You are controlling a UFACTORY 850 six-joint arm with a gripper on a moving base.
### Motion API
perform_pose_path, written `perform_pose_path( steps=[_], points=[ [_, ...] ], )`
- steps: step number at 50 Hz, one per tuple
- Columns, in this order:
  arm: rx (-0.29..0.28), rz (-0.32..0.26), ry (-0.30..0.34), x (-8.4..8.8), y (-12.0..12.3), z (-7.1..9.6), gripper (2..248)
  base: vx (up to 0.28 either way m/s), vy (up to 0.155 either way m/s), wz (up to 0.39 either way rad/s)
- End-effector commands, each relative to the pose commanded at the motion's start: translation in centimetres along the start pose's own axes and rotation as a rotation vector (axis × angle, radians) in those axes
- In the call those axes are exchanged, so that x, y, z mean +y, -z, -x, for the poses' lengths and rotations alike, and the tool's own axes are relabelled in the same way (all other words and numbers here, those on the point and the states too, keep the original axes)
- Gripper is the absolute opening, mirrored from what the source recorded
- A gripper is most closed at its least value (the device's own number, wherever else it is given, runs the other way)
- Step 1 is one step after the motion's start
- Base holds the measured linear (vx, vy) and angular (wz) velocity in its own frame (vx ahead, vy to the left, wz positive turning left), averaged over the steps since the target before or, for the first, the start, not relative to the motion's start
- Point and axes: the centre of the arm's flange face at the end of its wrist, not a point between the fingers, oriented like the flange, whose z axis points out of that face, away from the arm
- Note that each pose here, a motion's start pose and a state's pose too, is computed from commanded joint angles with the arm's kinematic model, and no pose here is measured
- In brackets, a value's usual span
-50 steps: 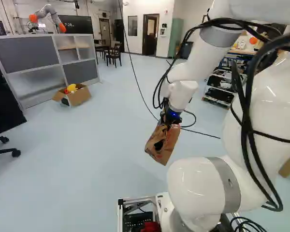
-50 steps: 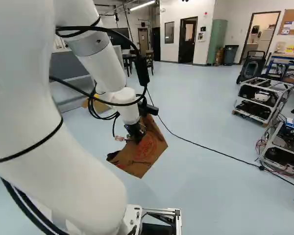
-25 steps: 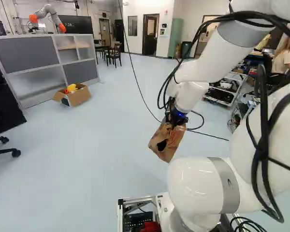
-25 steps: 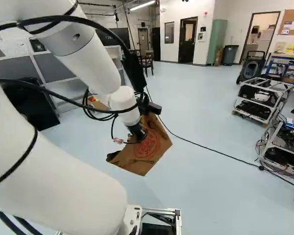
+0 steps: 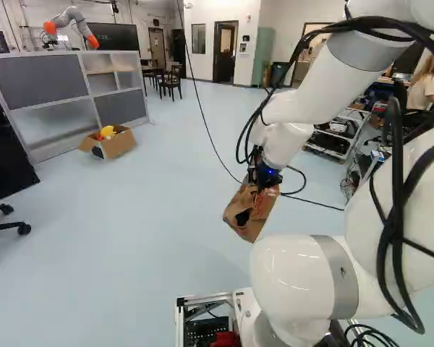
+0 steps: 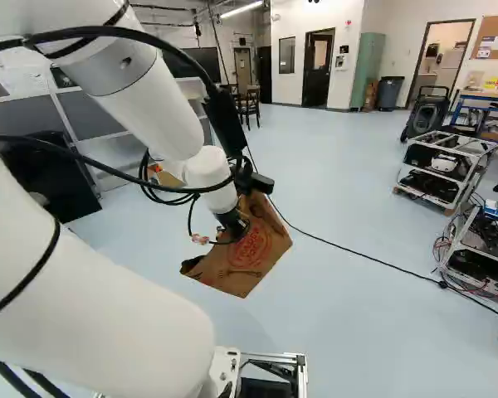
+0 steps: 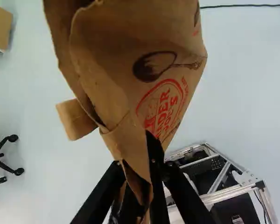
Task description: Pick up the grocery bag from the ground
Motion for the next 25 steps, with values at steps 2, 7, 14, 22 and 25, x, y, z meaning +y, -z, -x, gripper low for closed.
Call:
perform_pose_path(
  steps=[2,7,14,22,25],
  points=[
    [0.003,0.000,0.002,0.00,-0.02,0.01,21,0.000,0.000,0.000],
    [0.012,0.001,0.007,0.01,-0.07,0.06,21,0.000,0.000,0.000],
    [0.028,0.003,0.016,0.01,-0.16,0.14,21,0.000,0.000,0.000],
    [0.051,0.004,0.029,0.02,-0.29,0.26,21,0.000,0.000,0.000],
    [0.061,0.005,0.035,0.02,-0.35,0.31,21,0.000,0.000,0.000]
  ],
)
